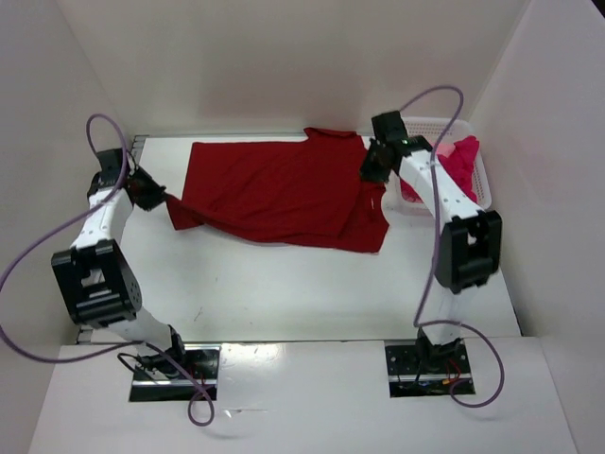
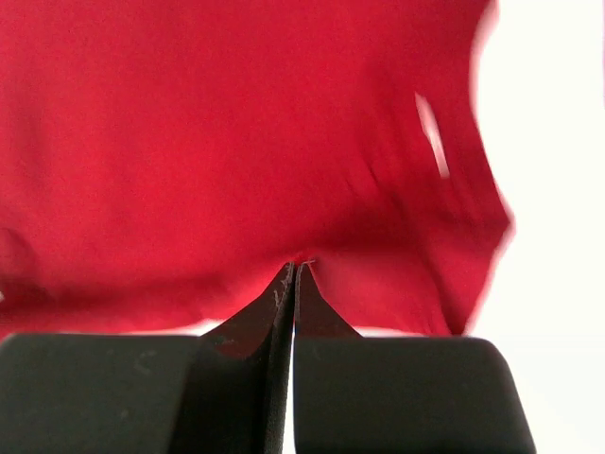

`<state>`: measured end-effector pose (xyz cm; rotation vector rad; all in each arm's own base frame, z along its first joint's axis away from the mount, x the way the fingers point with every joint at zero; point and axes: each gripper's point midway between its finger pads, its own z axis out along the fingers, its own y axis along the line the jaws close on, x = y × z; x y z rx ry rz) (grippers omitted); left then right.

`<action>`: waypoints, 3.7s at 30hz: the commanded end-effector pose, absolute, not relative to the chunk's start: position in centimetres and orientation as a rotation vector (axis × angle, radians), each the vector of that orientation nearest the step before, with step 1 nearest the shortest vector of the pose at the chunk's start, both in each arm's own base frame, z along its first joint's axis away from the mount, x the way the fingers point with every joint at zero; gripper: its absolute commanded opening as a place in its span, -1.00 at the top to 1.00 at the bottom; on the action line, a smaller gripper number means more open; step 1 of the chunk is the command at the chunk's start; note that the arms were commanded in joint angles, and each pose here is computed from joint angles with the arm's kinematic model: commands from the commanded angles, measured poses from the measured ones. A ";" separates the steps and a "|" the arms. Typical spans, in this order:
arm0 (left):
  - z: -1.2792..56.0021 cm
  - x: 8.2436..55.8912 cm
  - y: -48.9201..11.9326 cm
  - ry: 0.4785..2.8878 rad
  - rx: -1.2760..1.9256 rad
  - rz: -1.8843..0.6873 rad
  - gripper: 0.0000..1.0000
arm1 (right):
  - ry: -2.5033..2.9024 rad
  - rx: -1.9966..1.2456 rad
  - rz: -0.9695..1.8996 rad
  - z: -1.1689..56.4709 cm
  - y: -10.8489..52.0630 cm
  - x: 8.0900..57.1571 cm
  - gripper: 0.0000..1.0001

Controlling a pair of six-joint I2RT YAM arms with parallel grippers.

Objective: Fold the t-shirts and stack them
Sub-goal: Fold the flattened tshirt in 1/3 of the way

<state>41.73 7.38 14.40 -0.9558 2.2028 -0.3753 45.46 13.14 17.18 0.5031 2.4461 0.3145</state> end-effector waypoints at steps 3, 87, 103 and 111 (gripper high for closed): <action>14.9 47.6 7.3 2.149 -0.834 -0.304 0.92 | 2.318 0.521 0.257 18.2 10.4 53.2 1.00; 2.8 37.6 13.1 2.149 -1.321 -0.352 0.95 | 2.350 0.877 0.538 4.1 11.7 37.0 -0.18; 2.7 36.7 13.0 2.174 -1.322 -0.321 0.95 | 2.318 0.982 0.410 4.9 9.8 36.4 0.99; 4.7 33.4 12.1 2.224 -1.309 -0.261 0.95 | 2.383 1.045 0.373 5.9 8.3 29.4 1.00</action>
